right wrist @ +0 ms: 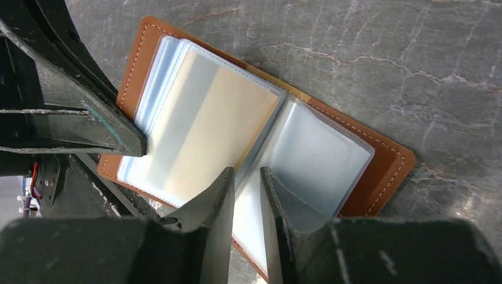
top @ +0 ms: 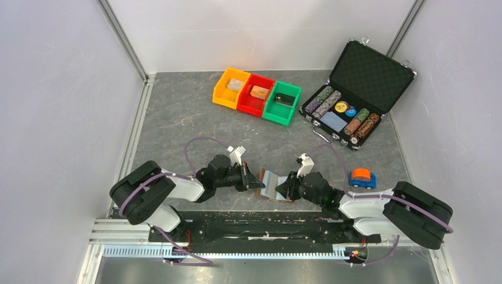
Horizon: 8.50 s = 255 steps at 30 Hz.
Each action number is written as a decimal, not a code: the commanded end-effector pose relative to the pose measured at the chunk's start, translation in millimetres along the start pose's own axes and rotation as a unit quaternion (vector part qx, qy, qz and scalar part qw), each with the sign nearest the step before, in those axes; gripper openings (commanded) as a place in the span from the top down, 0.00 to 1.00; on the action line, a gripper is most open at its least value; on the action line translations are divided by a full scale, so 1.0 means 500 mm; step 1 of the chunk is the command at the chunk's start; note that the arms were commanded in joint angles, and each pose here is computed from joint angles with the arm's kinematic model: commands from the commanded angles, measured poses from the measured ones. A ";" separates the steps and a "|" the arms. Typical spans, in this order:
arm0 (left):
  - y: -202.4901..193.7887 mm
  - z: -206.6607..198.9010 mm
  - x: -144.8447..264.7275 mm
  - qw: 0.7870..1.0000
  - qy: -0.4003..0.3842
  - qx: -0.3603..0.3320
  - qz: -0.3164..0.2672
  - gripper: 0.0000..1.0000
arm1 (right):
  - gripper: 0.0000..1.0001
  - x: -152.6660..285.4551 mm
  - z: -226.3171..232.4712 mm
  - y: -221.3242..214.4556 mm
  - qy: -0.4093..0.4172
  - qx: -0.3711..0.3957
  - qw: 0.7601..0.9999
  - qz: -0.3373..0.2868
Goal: Take the credit cards out of the card holder
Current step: Remove the credit card from the card holder.
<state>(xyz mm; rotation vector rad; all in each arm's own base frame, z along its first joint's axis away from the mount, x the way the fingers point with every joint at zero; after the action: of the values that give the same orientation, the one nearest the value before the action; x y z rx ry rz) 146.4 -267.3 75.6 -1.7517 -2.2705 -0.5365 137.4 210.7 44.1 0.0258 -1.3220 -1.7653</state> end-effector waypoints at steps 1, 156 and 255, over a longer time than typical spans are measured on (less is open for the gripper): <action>0.008 -0.007 0.019 0.999 0.006 -0.020 -0.027 0.98 | 0.71 -0.004 0.005 0.011 -0.008 0.009 1.000 0.013; 0.045 0.003 0.094 0.983 0.137 -0.036 -0.120 0.73 | 0.66 -0.050 0.120 0.069 0.076 0.020 0.997 -0.012; 0.007 0.130 0.090 0.966 0.245 -0.030 -0.073 0.81 | 1.00 -0.059 0.082 0.035 0.102 -0.127 0.987 0.008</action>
<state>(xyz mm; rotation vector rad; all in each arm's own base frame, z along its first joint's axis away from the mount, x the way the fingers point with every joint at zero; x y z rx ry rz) 148.1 -214.0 54.7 -1.3094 -2.1584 -0.8558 145.2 266.0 50.3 -0.0018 -0.9562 -1.8159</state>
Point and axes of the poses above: each gripper's point midway between its finger pads, its own x axis back along the fingers, its own z axis along the line the jaws close on, y = z × x, the point moved 5 cm from there along x, back along the fingers, and after that the axes turned 11 degrees about x, right-handed, at the moved point
